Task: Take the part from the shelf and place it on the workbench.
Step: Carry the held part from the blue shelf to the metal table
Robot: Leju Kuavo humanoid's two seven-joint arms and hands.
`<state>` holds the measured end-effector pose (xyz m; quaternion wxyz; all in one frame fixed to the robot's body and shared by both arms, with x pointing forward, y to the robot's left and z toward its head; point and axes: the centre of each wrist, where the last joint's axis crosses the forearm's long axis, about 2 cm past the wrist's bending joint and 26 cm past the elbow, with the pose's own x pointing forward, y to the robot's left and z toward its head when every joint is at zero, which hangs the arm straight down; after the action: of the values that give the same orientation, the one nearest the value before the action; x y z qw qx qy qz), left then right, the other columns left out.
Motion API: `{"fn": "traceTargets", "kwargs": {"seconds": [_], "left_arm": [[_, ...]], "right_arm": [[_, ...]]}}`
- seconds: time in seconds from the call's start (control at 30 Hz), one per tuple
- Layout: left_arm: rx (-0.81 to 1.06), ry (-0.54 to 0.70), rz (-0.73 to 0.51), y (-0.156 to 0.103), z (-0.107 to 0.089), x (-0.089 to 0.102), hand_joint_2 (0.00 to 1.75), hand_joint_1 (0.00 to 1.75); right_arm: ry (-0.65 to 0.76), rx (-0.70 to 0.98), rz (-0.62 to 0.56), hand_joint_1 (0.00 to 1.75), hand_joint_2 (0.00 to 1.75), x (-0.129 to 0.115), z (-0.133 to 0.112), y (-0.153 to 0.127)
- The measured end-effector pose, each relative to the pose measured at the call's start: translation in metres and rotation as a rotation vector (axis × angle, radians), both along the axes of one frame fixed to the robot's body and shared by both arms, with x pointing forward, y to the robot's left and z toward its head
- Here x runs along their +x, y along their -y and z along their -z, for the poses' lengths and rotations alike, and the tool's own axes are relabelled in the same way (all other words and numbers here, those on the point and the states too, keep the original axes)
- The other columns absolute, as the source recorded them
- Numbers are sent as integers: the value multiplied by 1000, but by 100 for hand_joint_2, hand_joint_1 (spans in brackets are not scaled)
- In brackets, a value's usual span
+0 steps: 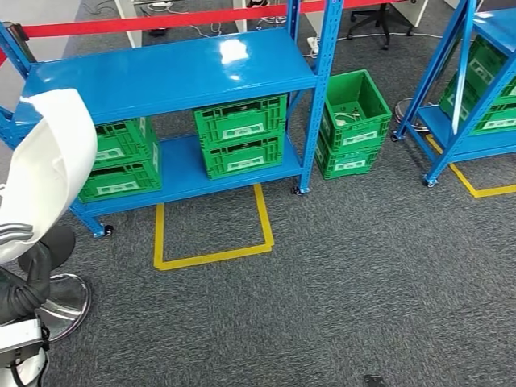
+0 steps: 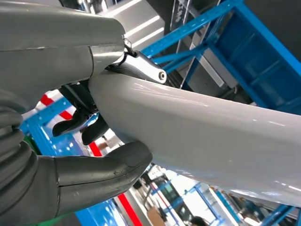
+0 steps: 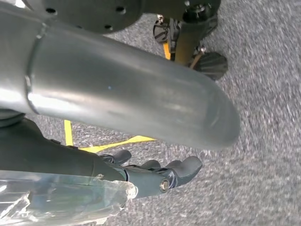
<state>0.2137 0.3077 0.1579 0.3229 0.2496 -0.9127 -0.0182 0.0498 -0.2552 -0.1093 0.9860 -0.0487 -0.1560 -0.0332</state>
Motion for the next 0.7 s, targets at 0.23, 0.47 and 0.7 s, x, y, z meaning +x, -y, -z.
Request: {"fn": "traceTargets", "kwargs": {"seconds": [0.23,0.47,0.7], "left_arm": [[-1,2,2,0,-1,0,175,175],[-3,3,2,0,-1,-1,175,175],[3,10,1,-1,-3,0,175,175]], "right_arm": [[-9,0,-4,0,0,-5,1,-1],[-7,1,-5,0,0,-4,0,-1],[-1,-2,-38,0,0,-4,0,-5]]}}
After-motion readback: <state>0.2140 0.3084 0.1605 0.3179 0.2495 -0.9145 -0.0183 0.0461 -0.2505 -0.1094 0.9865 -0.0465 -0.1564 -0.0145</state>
